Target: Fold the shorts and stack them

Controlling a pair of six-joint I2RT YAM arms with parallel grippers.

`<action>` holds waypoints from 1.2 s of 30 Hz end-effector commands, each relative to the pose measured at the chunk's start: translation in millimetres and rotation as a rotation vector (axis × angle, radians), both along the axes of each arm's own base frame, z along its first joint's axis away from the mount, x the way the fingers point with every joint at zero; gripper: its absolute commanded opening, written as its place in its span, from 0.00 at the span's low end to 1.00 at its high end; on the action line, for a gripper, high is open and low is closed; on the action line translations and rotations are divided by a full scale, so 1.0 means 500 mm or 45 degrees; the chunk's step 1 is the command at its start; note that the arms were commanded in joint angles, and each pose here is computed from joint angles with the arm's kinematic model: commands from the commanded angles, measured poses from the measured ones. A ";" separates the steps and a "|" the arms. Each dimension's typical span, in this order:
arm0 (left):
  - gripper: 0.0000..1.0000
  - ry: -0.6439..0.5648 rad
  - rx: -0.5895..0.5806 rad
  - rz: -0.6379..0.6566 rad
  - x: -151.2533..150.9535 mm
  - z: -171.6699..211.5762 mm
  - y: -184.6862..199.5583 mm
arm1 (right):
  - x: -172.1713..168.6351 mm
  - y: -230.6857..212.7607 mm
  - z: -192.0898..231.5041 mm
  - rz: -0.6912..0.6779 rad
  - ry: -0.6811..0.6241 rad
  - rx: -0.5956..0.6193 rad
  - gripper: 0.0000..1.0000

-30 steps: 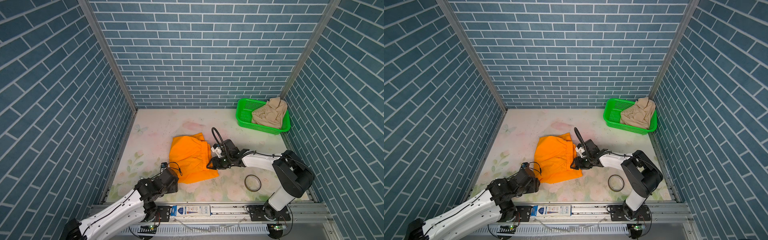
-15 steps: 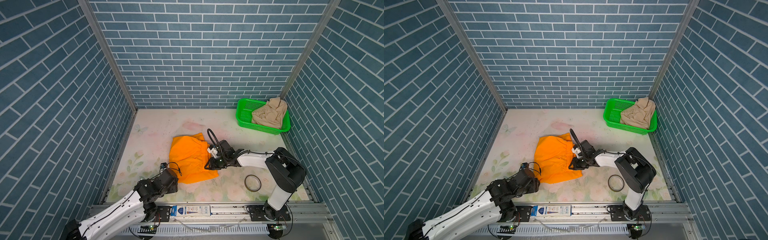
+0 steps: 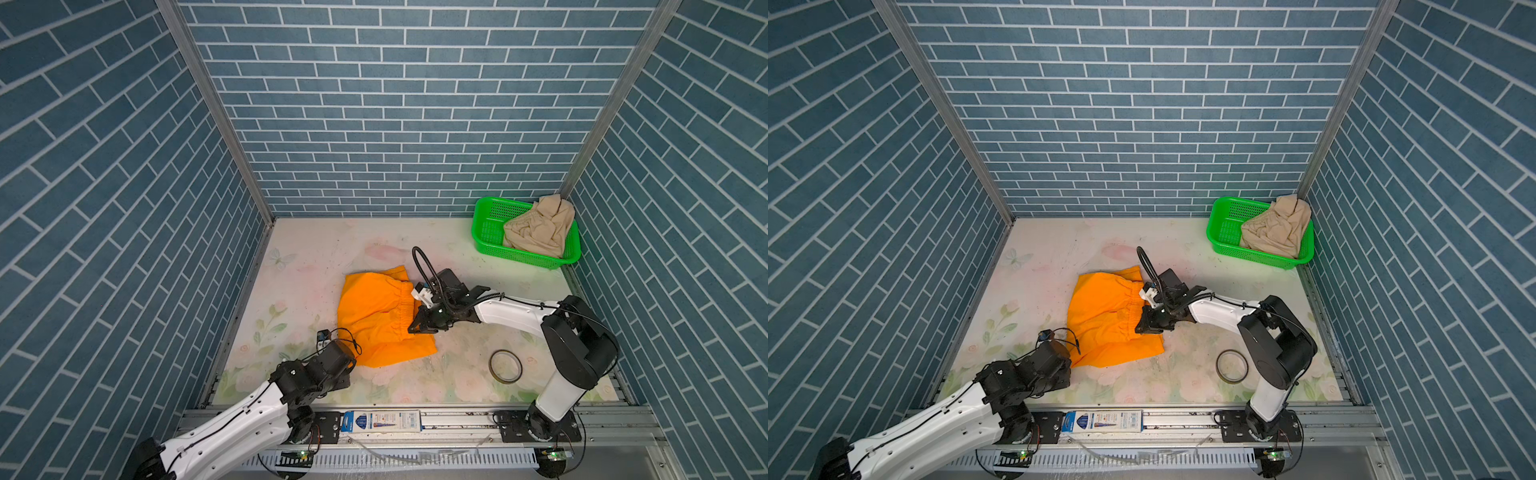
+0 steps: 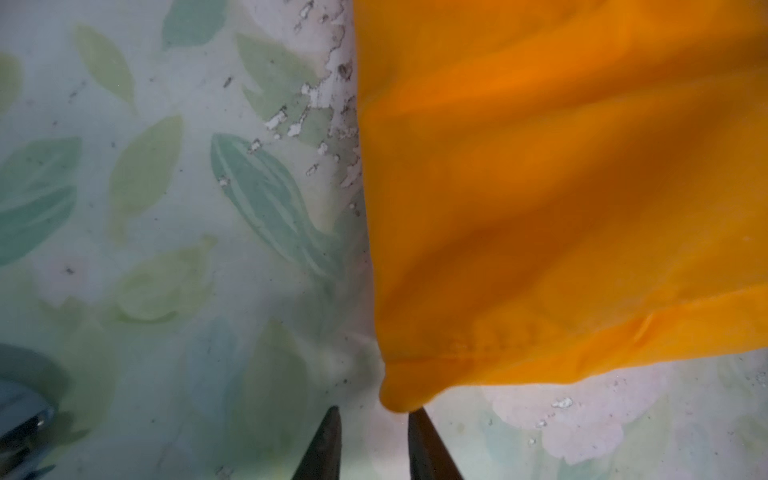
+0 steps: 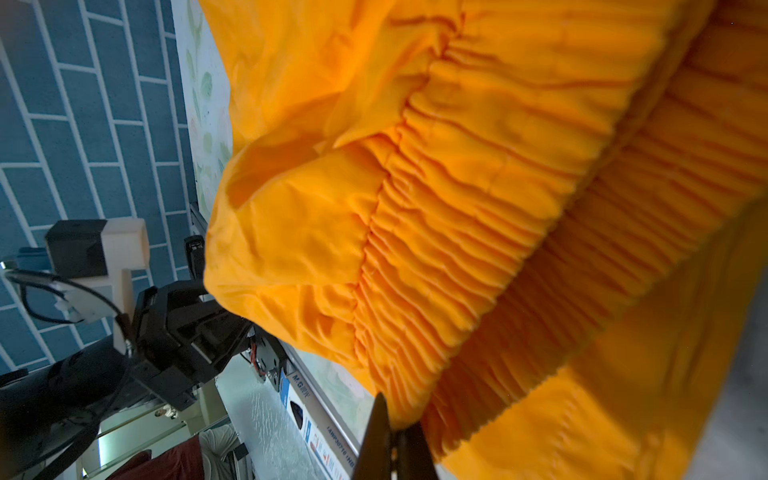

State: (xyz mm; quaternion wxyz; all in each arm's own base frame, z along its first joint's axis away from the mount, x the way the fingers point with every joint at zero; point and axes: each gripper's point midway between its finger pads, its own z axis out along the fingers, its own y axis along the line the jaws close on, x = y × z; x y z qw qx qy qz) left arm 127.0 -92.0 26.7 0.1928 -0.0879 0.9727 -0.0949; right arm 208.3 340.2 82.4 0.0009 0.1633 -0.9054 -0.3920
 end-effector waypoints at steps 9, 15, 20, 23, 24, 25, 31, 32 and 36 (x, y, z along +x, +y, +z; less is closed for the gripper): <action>0.24 0.023 0.091 0.037 -0.013 -0.015 0.035 | -0.054 -0.087 0.006 0.105 0.088 -0.144 0.00; 0.33 0.011 0.094 0.037 -0.009 -0.004 0.034 | -0.059 -0.118 -0.028 0.138 0.097 -0.261 0.04; 0.50 -0.016 0.078 0.029 0.001 0.030 0.026 | -0.021 -0.154 0.001 0.136 -0.079 -0.419 0.39; 0.58 -0.063 0.050 -0.005 0.017 0.072 0.009 | 0.006 -0.150 0.055 0.149 -0.229 -0.394 0.46; 0.61 -0.077 0.054 -0.018 0.023 0.085 0.005 | 0.014 -0.143 0.071 0.163 -0.280 -0.375 0.47; 0.64 -0.084 0.060 -0.028 0.027 0.093 0.002 | 0.019 -0.132 0.083 0.187 -0.331 -0.352 0.47; 0.82 -0.113 0.076 -0.086 0.055 0.144 -0.027 | 0.052 -0.042 0.096 0.347 -0.565 -0.219 0.52; 0.84 -0.118 0.074 -0.100 0.060 0.151 -0.034 | 0.058 -0.033 0.076 0.358 -0.568 -0.224 0.53; 0.90 -0.115 0.084 -0.112 0.071 0.178 -0.047 | 0.079 -0.025 -0.018 0.361 -0.509 -0.308 0.54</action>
